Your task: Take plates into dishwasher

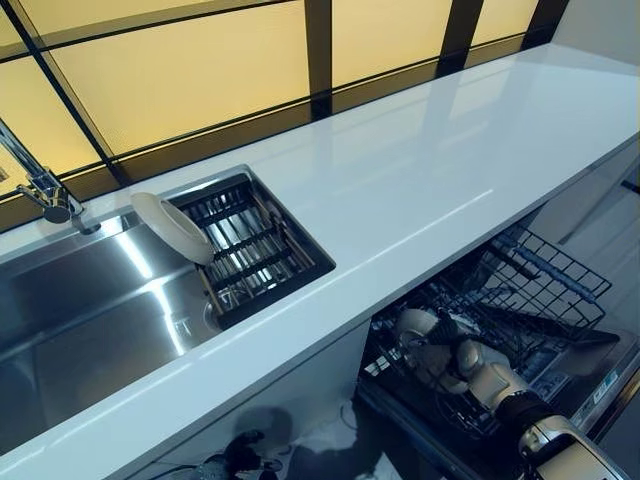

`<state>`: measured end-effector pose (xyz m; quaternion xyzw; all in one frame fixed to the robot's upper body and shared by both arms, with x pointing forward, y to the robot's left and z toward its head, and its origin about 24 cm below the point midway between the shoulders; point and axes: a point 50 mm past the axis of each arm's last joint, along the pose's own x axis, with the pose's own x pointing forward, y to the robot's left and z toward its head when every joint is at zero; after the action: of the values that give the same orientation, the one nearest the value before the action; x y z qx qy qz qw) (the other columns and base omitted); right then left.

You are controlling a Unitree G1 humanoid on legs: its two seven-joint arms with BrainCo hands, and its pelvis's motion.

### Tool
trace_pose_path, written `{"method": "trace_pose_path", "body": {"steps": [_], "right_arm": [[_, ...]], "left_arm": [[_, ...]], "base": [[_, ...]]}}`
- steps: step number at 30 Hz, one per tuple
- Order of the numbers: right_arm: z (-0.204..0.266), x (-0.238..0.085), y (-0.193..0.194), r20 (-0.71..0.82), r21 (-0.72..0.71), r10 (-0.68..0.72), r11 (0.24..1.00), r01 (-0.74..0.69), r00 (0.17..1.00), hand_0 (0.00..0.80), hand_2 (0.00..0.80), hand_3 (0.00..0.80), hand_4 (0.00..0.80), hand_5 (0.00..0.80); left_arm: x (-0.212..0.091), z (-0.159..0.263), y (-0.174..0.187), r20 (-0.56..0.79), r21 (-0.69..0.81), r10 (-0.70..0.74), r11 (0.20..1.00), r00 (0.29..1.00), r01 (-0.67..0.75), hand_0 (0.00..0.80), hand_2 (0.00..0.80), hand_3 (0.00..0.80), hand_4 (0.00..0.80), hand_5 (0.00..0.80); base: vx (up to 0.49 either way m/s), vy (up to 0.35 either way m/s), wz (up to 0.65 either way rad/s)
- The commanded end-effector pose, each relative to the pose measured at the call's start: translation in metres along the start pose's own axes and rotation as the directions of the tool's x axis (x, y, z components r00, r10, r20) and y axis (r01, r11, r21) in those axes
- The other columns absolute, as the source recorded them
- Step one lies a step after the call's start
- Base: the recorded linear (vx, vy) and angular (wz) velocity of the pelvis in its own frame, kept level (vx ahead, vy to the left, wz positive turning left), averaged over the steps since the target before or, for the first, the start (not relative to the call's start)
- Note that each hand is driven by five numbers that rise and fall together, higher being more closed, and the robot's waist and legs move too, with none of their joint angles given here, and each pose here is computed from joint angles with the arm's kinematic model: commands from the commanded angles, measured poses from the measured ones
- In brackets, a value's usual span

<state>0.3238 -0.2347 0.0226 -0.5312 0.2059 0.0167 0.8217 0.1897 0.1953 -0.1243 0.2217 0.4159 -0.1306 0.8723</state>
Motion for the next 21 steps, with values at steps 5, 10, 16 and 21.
{"method": "trace_pose_path", "body": {"steps": [5,10,16,21], "right_arm": [[0.0,-0.014,0.026,0.058,0.111,0.074,0.991,-0.08,0.996,0.0,0.0,0.0,0.0,0.0],[0.005,-0.022,0.029,0.12,0.073,0.105,0.991,-0.114,0.987,0.0,0.0,0.0,0.0,0.0],[0.015,-0.031,0.046,0.181,0.083,0.24,0.963,-0.258,0.954,0.0,0.0,0.0,0.0,0.0],[0.027,-0.038,0.056,0.234,0.038,0.309,0.945,-0.326,0.922,0.0,0.0,0.0,0.0,0.0]], "left_arm": [[0.003,0.021,0.025,0.049,0.038,0.075,0.996,0.996,-0.077,0.0,0.0,0.0,0.0,0.0],[0.001,0.015,0.025,0.04,0.028,0.082,0.996,0.996,-0.083,0.0,0.0,0.0,0.0,0.0],[0.001,0.015,0.021,0.047,0.023,0.077,0.997,0.996,-0.078,0.0,0.0,0.0,0.0,0.0],[0.002,0.018,0.02,0.051,0.033,0.072,0.997,0.996,-0.073,0.0,0.0,0.0,0.0,0.0]], "base": [[0.0,0.0,0.0],[0.003,-0.001,-0.01],[0.018,0.006,-0.09],[0.003,0.001,-0.01]]}}
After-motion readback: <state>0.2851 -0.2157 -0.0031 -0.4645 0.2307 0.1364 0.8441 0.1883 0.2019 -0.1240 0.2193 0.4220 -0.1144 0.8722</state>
